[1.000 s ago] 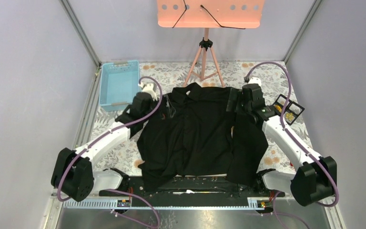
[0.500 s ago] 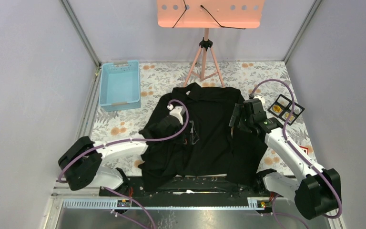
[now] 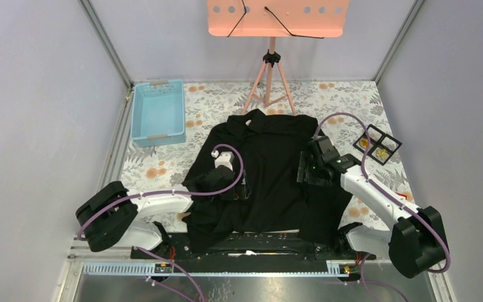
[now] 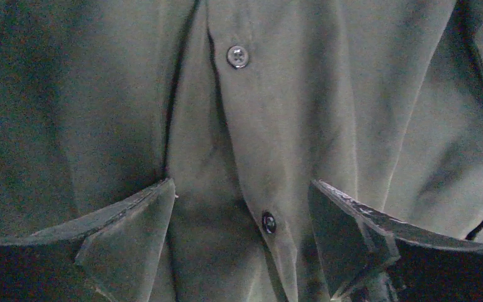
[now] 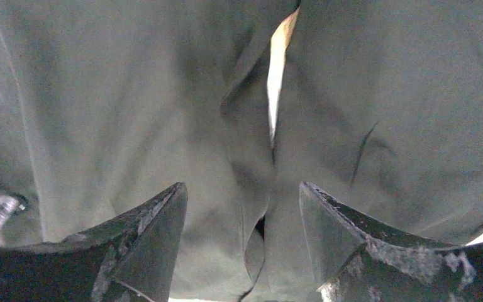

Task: Pin the brooch onto the clothing
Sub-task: Flatten out the clothes at the center of the board.

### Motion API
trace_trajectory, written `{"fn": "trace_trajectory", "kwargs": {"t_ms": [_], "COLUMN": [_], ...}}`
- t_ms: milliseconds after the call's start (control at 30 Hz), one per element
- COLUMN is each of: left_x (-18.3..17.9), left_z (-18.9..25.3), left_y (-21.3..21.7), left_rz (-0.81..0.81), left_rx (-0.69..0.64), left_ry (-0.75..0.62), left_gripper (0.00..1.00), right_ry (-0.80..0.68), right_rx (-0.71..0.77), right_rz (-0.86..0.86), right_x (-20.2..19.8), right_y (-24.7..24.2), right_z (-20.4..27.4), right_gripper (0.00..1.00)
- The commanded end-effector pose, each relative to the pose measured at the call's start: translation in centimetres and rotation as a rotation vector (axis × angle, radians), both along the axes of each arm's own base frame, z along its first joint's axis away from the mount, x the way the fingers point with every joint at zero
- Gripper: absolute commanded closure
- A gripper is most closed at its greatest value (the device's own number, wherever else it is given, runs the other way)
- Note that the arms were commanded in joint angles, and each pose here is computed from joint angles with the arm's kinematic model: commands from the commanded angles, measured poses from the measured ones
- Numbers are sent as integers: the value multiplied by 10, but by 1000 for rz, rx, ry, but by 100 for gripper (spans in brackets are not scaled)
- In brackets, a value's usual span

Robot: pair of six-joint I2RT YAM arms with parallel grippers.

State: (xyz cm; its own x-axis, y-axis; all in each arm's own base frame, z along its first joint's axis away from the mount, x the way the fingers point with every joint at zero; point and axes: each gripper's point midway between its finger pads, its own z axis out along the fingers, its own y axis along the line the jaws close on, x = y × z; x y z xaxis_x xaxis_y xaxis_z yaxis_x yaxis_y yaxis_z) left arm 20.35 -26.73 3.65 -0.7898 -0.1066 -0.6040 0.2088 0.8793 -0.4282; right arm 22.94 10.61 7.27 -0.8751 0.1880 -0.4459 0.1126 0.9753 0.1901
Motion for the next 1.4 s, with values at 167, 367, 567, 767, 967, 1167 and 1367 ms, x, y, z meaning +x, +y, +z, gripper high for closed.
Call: {"fn": "trace_trajectory", "kwargs": {"t_ms": [167,367,567,767,967,1167,1367], "left_x": [5,3,1,0,-6,-12,-27], "left_z": [19,25,30,14,4,-11,-17], "left_y": [5,-1,-13,-12,-9,17,28], "left_rz": [33,18,-4,14,30,74,74], "left_rx": [26,66,72,165,186,278,256], "left_ry": [-61,-76,-97,-45,-13,-5,20], "left_gripper": [42,55,55,58,91,100,100], "right_ry": [113,122,132,128,129,121,186], "right_rx": [-65,-112,-140,-152,-168,-167,-94], "right_rz": [48,71,91,97,94,75,64], "right_x": [-34,-32,-32,-31,-32,-39,-66], "right_y": [11,17,22,23,20,13,15], "right_z": [-28,-34,-41,-44,-46,-47,-55], "right_gripper": [32,36,39,42,62,99,100]}}
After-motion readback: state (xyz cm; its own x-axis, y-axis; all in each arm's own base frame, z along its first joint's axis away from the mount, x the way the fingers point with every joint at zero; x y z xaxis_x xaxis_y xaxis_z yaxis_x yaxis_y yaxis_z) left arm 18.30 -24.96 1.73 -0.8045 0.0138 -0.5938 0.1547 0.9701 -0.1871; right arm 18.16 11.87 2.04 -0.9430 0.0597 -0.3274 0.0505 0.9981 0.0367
